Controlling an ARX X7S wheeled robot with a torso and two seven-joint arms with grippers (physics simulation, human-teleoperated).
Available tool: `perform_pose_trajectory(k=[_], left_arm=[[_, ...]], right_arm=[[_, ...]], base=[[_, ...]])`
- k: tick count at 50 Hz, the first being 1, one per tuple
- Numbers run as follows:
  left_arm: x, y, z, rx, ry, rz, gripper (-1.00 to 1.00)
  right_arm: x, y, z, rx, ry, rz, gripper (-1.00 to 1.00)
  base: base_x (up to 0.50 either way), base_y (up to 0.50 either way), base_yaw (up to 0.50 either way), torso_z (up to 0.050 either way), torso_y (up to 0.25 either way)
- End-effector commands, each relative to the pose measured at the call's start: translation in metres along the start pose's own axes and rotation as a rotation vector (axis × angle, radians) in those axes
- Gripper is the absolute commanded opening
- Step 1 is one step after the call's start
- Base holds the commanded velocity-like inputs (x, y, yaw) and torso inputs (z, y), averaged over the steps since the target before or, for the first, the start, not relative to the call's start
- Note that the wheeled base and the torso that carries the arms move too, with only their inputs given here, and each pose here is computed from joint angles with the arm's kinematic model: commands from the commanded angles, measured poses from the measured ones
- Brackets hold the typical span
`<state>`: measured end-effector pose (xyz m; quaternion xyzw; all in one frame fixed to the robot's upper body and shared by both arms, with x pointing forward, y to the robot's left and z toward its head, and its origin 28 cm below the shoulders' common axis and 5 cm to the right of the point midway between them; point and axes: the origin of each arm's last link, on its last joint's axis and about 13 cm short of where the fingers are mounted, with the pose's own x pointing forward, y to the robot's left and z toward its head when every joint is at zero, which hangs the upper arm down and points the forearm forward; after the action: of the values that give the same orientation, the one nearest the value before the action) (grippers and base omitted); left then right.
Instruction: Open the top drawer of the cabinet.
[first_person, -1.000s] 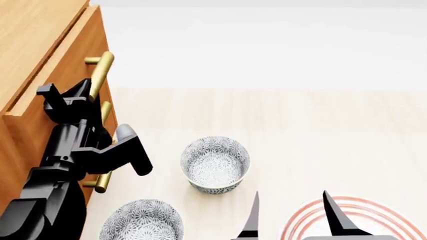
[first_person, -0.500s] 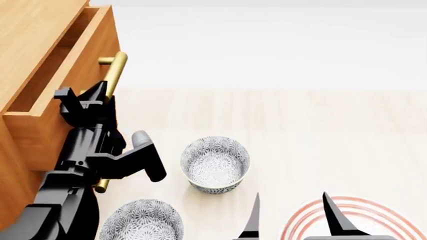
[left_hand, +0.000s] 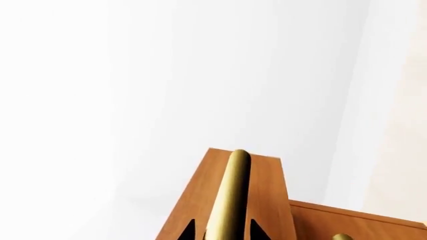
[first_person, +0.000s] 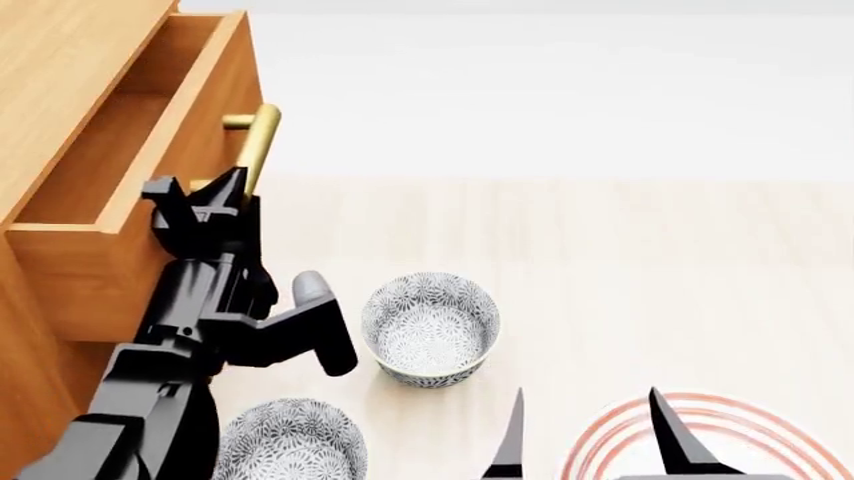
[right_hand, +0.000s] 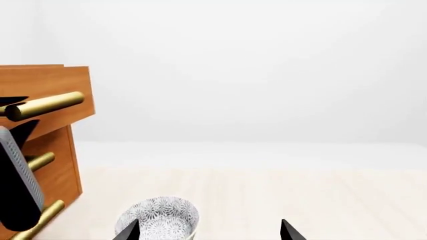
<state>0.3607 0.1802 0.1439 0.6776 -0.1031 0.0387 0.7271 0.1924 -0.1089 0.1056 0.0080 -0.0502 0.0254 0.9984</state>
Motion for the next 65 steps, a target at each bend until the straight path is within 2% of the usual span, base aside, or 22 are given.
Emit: perform_pose_trajectory(k=[1, 4, 28, 29, 52, 58, 62, 65], left_arm=[[-0.014, -0.003, 0.029, 0.046, -0.118, 0.083, -1.0], [-0.014, -0.002, 0.028, 0.026, -0.108, 0.075, -1.0], [-0.011, -0.002, 0.017, 0.059, -0.075, 0.078, -1.0], [-0.01, -0.002, 0.017, 0.063, -0.066, 0.083, 1.0], [-0.017, 0.0, 0.023, 0.034, -0.093, 0.08, 1.0], [-0.021, 0.005, 0.03, 0.008, -0.107, 0.079, 1.0], [-0.027, 0.015, 0.038, -0.006, -0.133, 0.089, 1.0], [-0.036, 0.023, 0.045, -0.057, -0.166, 0.087, 1.0]], right_arm=[[-0.002, 0.0, -0.002, -0.001, 0.004, -0.001, 1.0], [-0.002, -0.001, 0.0, -0.003, 0.003, -0.003, 1.0], [-0.001, 0.002, 0.001, -0.014, 0.002, -0.001, 1.0], [-0.001, 0.002, 0.0, -0.014, 0.001, 0.0, 1.0], [-0.003, 0.001, -0.003, -0.012, 0.009, -0.002, 1.0], [-0.004, 0.001, -0.002, -0.012, 0.009, -0.001, 1.0], [-0.005, 0.0, -0.003, -0.015, 0.009, -0.006, 1.0], [-0.005, 0.0, -0.002, -0.016, 0.007, -0.009, 1.0]], base=[[-0.02, 0.0, 0.0, 0.0, 0.01], [0.0, 0.0, 0.0, 0.0, 0.0], [-0.01, 0.0, 0.0, 0.0, 0.002], [-0.01, 0.0, 0.0, 0.0, 0.0], [0.0, 0.0, 0.0, 0.0, 0.0], [0.0, 0.0, 0.0, 0.0, 0.0], [0.0, 0.0, 0.0, 0.0, 0.0], [0.0, 0.0, 0.0, 0.0, 0.0]])
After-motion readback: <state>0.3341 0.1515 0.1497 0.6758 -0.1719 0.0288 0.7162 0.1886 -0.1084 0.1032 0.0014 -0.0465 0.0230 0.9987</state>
